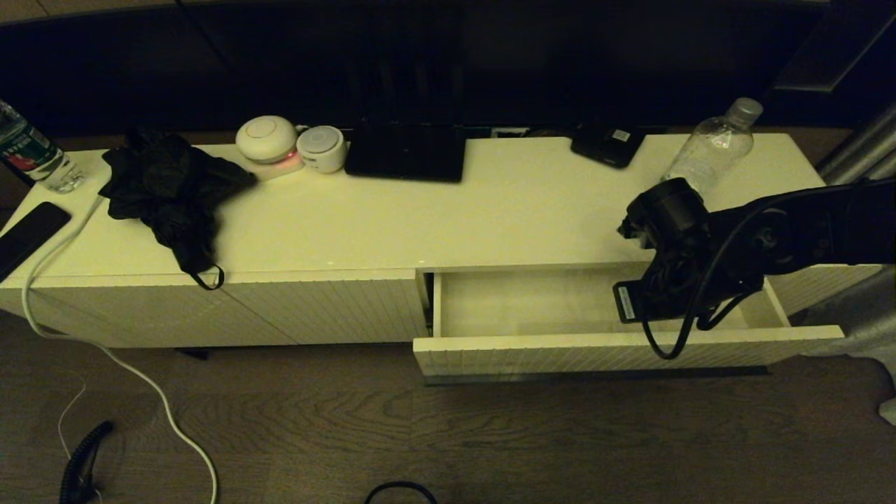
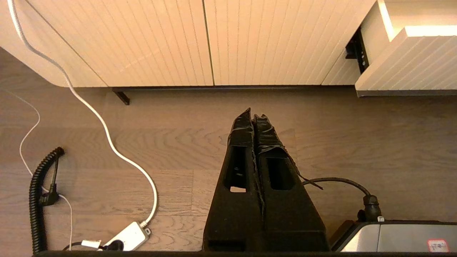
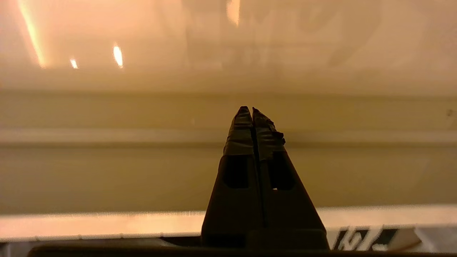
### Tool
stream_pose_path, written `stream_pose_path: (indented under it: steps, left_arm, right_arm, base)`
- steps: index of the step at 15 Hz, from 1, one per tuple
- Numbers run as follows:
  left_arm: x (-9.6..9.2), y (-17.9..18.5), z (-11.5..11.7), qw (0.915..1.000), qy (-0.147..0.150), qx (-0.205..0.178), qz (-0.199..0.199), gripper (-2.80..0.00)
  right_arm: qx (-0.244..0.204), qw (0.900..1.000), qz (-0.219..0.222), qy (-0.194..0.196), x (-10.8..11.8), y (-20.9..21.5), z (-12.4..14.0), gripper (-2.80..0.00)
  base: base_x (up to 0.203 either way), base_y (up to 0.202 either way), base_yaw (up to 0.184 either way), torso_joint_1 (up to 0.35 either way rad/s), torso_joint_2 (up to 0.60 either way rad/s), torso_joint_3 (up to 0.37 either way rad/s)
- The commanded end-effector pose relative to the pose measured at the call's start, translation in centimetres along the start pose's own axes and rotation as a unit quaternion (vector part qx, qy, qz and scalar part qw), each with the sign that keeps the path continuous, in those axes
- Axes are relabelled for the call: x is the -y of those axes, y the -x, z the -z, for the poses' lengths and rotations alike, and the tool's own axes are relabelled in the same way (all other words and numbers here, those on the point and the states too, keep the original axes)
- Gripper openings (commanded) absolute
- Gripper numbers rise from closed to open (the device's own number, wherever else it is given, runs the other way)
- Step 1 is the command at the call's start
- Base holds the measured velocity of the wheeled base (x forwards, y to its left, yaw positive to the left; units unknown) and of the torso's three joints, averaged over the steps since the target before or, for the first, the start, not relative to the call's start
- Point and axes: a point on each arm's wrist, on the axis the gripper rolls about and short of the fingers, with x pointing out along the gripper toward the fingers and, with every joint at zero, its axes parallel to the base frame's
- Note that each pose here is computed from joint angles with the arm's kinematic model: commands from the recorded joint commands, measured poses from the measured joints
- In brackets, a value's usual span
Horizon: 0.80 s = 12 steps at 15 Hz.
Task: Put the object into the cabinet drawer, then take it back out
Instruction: Open the drawer
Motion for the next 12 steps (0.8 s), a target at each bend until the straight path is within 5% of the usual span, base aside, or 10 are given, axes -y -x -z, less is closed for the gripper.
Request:
stream_pose_path:
  steps: [1, 12]
  left_arm:
    - [0.0, 0.0, 0.0, 1.0, 0.0, 0.0, 0.0, -2.8]
    - [0.0, 0.0, 0.0, 1.0, 0.0, 0.0, 0.0, -2.8]
  right_arm:
    - [-0.01, 1.0, 0.003, 0.003, 0.0, 0.1, 0.3, -2.8]
    - [-0.103, 0.994, -0.016, -0.011, 0.4, 0.6, 2.3, -2.8]
  base:
    - [0.0, 0.0, 0.0, 0.0, 0.0, 0.0]
    - [0.0, 0.0, 0.0, 0.0, 0.0, 0.0]
